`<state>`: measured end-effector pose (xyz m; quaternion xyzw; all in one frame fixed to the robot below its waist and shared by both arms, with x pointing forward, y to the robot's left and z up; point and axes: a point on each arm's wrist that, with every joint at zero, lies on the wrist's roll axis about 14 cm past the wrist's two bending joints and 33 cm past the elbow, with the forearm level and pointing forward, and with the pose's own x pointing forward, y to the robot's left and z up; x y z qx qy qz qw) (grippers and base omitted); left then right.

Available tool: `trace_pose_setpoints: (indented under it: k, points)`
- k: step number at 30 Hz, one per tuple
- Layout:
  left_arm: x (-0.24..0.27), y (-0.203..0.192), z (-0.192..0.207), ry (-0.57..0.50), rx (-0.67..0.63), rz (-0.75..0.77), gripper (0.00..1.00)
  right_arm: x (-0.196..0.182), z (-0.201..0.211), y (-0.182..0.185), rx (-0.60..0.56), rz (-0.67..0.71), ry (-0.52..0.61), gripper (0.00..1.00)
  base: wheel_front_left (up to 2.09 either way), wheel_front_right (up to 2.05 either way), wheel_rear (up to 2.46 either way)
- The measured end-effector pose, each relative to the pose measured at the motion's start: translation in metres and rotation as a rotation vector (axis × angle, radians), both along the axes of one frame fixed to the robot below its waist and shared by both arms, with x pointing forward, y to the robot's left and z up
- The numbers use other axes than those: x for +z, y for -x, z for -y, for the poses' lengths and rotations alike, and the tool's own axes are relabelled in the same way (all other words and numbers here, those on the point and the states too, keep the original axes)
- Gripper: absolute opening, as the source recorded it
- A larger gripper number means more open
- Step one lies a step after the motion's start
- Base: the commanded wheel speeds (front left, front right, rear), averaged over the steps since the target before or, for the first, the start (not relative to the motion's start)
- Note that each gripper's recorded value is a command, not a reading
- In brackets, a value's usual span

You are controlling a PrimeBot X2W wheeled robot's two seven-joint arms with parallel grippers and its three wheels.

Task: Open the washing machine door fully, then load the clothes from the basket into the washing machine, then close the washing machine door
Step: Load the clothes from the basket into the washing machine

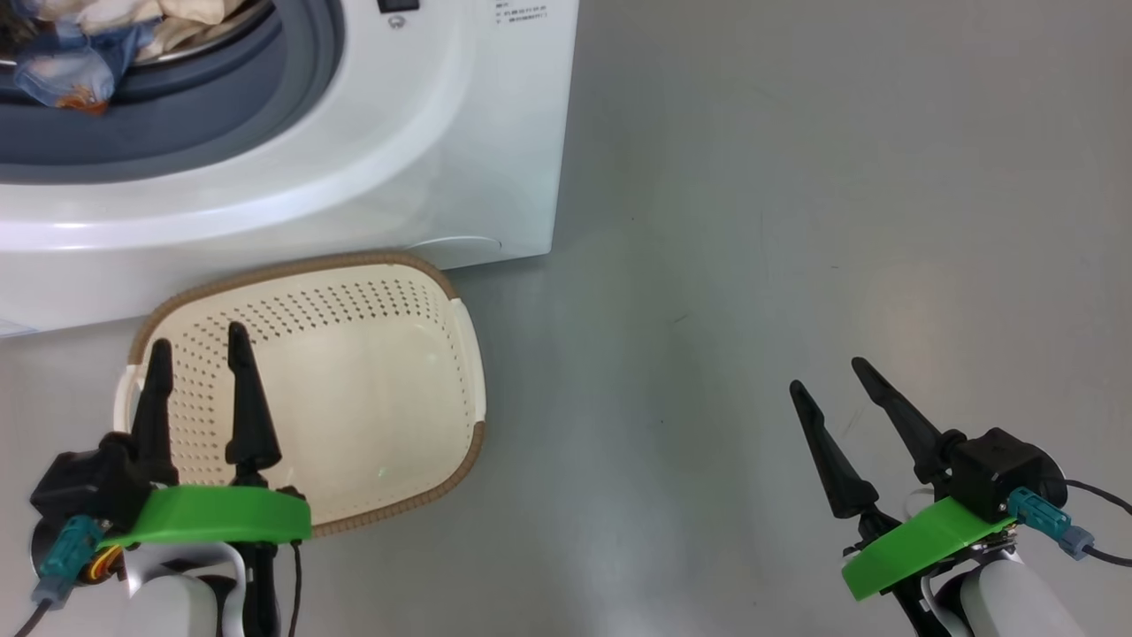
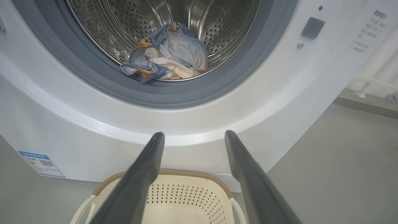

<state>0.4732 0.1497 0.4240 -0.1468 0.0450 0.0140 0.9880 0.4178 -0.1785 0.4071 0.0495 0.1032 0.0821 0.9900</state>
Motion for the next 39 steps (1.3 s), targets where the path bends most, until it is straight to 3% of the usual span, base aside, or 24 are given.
trace_pose_setpoints:
  k: [8,18,27,33,39]
  points:
    - [-0.009,-0.018,0.001,-0.054,-0.026,-0.003,1.0,-0.012,0.001,-0.001,-0.003,-0.031,0.0,1.0,0.0,0.0,0.0]
    - [-0.003,-0.093,-0.01,-0.198,-0.131,-0.034,1.0,-0.019,0.008,-0.007,-0.031,-0.044,0.004,1.0,0.0,0.0,0.0]
    - [-0.002,-0.158,0.003,-0.29,-0.224,-0.121,1.0,-0.025,0.013,-0.008,-0.06,-0.059,-0.005,1.0,0.0,0.0,0.0]
    - [-0.007,-0.196,-0.011,-0.36,-0.21,-0.216,1.0,-0.022,0.022,-0.013,-0.104,-0.048,-0.014,1.0,0.0,0.0,0.0]
    - [-0.022,-0.216,-0.007,-0.417,-0.241,-0.31,1.0,-0.025,0.031,-0.013,-0.132,-0.056,-0.004,1.0,0.0,0.0,0.0]
